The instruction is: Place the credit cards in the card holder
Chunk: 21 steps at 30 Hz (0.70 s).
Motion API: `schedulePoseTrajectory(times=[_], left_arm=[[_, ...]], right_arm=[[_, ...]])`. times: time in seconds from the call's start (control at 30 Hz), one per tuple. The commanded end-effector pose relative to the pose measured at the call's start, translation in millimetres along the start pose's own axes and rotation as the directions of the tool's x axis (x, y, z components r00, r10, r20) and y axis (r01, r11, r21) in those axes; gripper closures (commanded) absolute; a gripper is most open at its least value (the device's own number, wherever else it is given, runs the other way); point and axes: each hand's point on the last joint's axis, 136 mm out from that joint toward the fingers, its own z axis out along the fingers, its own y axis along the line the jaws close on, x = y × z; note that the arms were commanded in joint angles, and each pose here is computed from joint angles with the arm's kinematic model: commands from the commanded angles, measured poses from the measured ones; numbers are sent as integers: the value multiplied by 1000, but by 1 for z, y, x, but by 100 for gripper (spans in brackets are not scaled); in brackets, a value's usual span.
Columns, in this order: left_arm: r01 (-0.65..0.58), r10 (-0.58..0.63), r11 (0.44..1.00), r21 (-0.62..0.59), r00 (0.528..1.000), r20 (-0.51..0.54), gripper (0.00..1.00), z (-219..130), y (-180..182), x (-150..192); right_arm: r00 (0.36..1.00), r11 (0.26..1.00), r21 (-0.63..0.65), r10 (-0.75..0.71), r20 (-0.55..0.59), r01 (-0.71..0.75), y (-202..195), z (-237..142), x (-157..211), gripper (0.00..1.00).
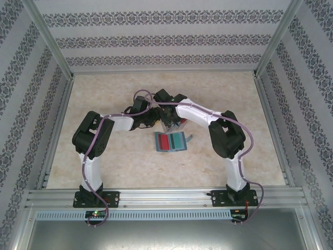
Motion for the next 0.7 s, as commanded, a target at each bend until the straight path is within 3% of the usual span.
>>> schedulePoseTrajectory(times=[0.0,0.23,0.67], left_arm=[[42,-43,997,-69,999,-18,53,-1,27,7],[45,-46,997,-65,999,-16,53,-1,26,7],[46,-47,996,-71,999,-22,54,0,30,10]], right_arm=[[997,991,118,-69,26,66,-6,6,-6,65],[990,968,235,-108,87,85,-17,-8,-15,65],[988,975,205,-112,109,88,-16,-19,-20,82]])
